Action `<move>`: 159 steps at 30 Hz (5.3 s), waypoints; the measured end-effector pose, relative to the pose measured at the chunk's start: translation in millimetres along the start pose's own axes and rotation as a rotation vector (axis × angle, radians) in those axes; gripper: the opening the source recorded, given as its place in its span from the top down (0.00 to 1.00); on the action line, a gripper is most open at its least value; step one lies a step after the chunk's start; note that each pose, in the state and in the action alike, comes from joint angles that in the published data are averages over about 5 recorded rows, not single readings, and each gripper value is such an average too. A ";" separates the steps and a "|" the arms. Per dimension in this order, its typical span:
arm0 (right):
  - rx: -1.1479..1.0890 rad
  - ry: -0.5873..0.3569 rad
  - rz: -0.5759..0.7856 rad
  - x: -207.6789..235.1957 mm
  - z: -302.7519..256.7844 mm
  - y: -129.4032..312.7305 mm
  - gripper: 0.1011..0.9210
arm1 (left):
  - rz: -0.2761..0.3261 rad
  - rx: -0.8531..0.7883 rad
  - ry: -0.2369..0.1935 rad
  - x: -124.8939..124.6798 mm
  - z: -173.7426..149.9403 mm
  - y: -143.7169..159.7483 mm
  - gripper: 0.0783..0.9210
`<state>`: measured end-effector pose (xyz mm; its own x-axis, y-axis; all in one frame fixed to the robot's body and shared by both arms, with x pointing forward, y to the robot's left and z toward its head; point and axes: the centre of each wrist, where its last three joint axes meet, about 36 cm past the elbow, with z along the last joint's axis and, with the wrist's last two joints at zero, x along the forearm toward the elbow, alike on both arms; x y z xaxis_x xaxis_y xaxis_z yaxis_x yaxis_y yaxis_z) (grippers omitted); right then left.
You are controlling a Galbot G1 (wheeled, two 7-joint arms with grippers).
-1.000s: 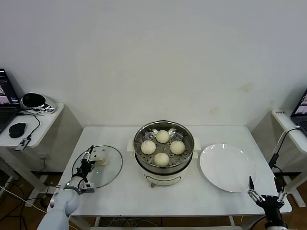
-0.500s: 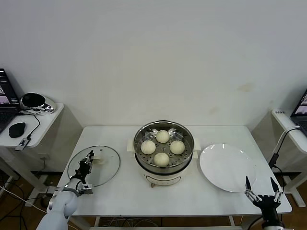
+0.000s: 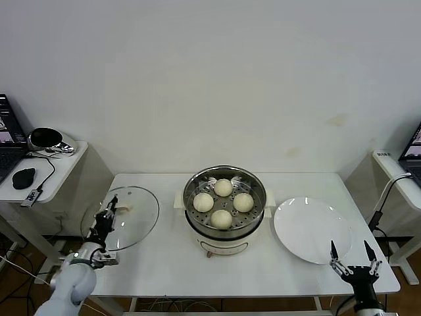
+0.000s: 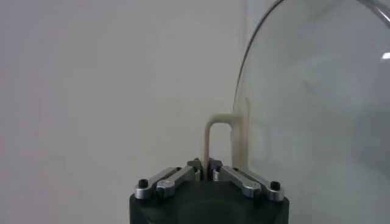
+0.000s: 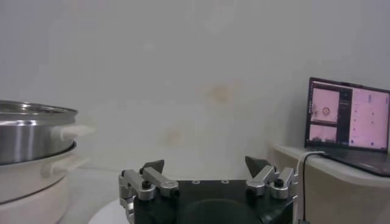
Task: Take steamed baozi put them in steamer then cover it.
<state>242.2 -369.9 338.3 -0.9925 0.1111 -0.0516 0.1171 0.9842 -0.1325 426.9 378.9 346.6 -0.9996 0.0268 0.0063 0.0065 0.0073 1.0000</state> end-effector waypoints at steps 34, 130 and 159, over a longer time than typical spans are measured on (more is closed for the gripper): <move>0.109 0.031 -0.003 1.3 9.4 26.2 0.12 | 0.007 0.154 -0.235 3.3 -223.7 142.1 0.92; 0.184 0.062 -0.106 8.1 31.6 41.6 0.12 | 0.026 0.131 -0.211 -5.4 -323.9 98.7 0.21; 0.084 0.090 -0.232 21.2 25.6 52.0 0.12 | 0.136 1.325 0.037 167.9 -161.7 63.7 0.12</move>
<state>228.1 -319.9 304.9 -0.9919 -0.1008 0.0777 -0.1153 0.9703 -0.2125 255.1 222.2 412.6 -0.9889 0.0782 0.1263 0.1057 0.9678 0.2286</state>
